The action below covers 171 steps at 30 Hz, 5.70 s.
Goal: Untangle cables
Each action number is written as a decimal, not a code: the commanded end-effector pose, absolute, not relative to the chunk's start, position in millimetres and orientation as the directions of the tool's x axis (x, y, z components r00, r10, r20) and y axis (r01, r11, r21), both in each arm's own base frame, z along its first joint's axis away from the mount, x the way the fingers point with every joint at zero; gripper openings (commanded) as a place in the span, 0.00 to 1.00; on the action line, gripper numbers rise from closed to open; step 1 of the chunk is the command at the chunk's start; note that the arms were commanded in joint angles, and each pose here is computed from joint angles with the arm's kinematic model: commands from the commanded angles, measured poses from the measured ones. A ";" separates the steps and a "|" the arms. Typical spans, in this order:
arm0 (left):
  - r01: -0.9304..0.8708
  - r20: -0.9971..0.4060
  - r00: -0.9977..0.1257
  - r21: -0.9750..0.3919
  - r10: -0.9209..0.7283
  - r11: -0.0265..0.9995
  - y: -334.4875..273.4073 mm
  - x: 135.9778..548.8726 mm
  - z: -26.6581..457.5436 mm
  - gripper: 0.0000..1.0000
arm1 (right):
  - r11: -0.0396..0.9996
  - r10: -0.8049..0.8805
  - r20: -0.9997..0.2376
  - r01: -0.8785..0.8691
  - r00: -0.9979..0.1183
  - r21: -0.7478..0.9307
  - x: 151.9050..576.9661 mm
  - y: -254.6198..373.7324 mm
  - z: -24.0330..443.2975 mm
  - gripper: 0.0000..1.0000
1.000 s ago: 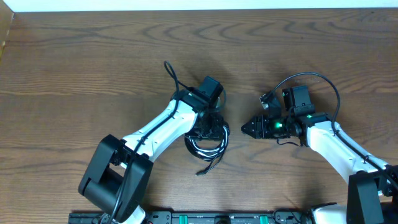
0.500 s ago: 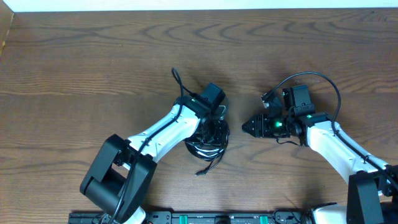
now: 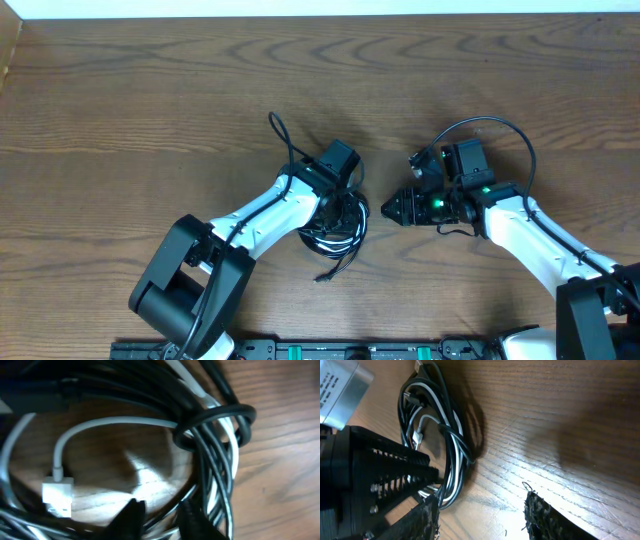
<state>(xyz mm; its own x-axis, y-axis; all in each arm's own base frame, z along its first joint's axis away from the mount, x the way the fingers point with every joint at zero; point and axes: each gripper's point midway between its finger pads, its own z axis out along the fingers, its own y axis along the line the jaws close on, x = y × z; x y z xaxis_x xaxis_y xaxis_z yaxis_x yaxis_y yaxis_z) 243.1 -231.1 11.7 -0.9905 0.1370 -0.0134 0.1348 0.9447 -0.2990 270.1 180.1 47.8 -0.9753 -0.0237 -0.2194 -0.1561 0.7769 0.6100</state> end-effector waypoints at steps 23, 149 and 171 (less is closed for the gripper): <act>0.127 -0.100 -0.990 -0.341 0.098 0.931 -253.3 266.3 39.4 0.34 | 0.824 0.009 -0.258 -0.139 -0.966 0.549 283.2 172.2 43.3 0.56; 0.299 -0.030 -0.947 -0.447 0.320 0.843 -219.2 238.4 12.1 0.44 | 0.719 -0.103 -0.237 -0.237 -0.966 0.653 258.5 191.0 51.3 0.33; 0.308 -0.024 -0.942 -0.450 0.334 0.838 -220.9 230.9 -7.2 0.08 | 0.737 -0.118 -0.284 -0.276 -0.951 0.617 263.2 206.7 49.9 0.47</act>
